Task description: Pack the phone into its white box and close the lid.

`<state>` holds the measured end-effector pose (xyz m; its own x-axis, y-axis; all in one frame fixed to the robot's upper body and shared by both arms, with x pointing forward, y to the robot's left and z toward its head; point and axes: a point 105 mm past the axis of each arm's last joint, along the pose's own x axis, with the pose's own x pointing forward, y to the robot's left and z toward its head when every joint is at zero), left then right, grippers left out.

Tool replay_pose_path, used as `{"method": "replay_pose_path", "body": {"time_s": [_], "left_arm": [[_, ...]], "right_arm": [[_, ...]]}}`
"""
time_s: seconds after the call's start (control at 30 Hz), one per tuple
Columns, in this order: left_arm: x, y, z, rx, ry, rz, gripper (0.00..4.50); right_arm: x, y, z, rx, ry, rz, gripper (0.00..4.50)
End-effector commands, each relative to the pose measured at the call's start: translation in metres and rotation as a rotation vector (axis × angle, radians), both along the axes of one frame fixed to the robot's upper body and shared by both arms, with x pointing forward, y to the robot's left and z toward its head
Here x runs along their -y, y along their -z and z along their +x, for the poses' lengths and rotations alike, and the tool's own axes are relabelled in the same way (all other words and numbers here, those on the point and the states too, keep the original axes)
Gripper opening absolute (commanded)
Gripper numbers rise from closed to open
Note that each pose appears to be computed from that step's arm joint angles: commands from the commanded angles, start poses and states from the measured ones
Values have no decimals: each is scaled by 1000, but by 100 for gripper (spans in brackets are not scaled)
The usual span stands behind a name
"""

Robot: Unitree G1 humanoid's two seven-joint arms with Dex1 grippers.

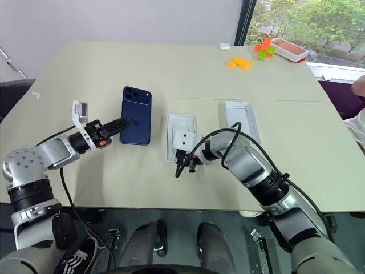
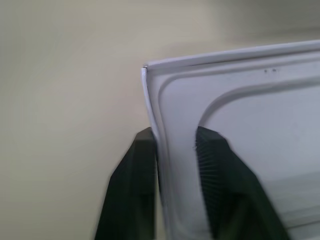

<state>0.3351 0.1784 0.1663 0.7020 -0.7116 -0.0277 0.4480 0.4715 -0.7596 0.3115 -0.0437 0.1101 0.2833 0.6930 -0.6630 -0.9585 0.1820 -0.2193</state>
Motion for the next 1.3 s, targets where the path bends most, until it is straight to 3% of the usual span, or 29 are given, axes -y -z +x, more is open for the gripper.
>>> {"method": "replay_pose_path", "body": {"time_s": [0.03,0.13,0.3,0.4,0.57,0.67,1.3], "left_arm": [[6,-21,1,85,21,-27,0],[12,-21,1,77,38,-37,0],[37,-29,1,77,85,-103,0],[52,-28,-2,51,106,-140,0],[71,-11,-4,-52,82,-177,0],[73,-3,8,-108,-13,-159,0],[115,21,-11,-287,145,-105,0]], "right_arm": [[-9,-12,4,-5,36,57,300],[-13,-18,4,-2,28,76,447],[-4,-67,0,-74,-25,322,447],[20,-79,-2,-100,-48,371,447],[68,-79,11,-87,28,397,447],[80,-67,18,-58,69,337,447],[72,-63,29,27,75,311,447]]}}
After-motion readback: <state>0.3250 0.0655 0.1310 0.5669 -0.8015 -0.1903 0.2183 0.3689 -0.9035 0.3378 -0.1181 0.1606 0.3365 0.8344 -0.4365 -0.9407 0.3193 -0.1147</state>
